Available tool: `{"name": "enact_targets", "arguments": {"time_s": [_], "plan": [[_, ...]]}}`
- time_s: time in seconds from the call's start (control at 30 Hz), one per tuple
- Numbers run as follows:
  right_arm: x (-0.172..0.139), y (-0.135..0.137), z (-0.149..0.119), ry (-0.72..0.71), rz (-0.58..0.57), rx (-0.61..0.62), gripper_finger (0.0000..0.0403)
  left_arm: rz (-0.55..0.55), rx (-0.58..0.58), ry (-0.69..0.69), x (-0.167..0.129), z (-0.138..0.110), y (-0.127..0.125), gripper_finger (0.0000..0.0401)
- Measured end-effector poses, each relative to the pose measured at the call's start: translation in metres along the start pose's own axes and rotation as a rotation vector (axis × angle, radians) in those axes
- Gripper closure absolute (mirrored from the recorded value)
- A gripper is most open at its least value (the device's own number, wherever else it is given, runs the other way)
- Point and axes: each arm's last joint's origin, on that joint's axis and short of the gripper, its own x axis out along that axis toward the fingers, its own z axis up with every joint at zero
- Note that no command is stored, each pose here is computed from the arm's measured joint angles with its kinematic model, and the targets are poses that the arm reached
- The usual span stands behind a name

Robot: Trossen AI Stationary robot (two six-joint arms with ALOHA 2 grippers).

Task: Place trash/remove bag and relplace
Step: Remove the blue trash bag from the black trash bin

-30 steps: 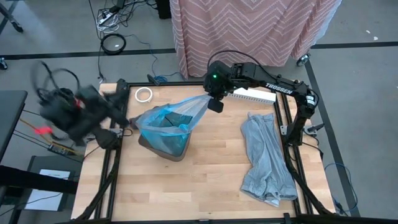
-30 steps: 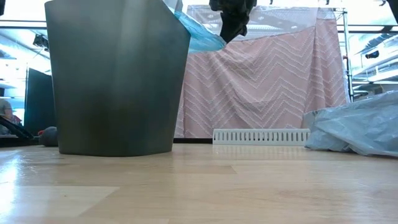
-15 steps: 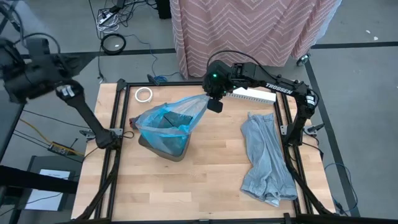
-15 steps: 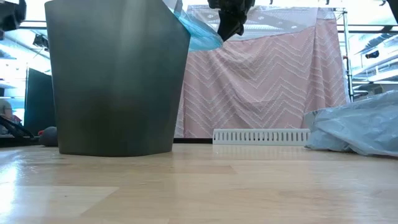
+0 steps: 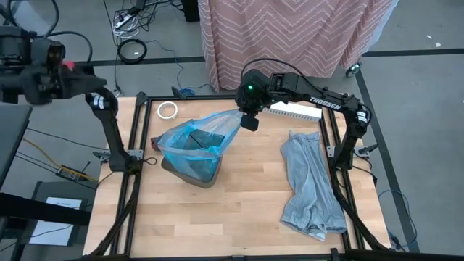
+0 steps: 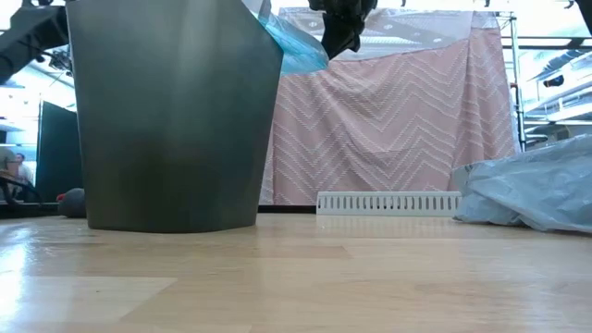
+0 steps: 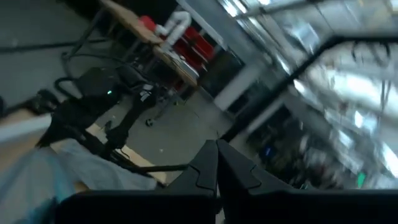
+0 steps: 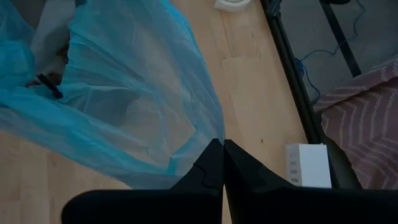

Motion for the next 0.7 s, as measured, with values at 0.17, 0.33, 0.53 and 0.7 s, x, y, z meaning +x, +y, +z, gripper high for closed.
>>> {"name": "enact_targets", "arguments": {"time_s": [0.17, 0.33, 0.53, 0.7], "plan": [[0.000, 0.000, 0.000, 0.000, 0.000, 0.000, 0.0403, -0.052, 0.194, 0.042, 0.000, -0.014, -0.006, 0.0397], [0.000, 0.000, 0.000, 0.000, 0.000, 0.003, 0.0403, -0.055, 0.385, 0.035, 0.000, -0.022, -0.006, 0.0397], [0.000, 0.000, 0.000, 0.000, 0.000, 0.004, 0.0403, 0.073, 0.608, -0.041, 0.002, -0.042, -0.013, 0.0399], [0.000, 0.000, 0.000, 0.000, 0.000, 0.006, 0.0403, 0.161, 0.626, -0.257, 0.009, -0.015, -0.037, 0.0400]]}}
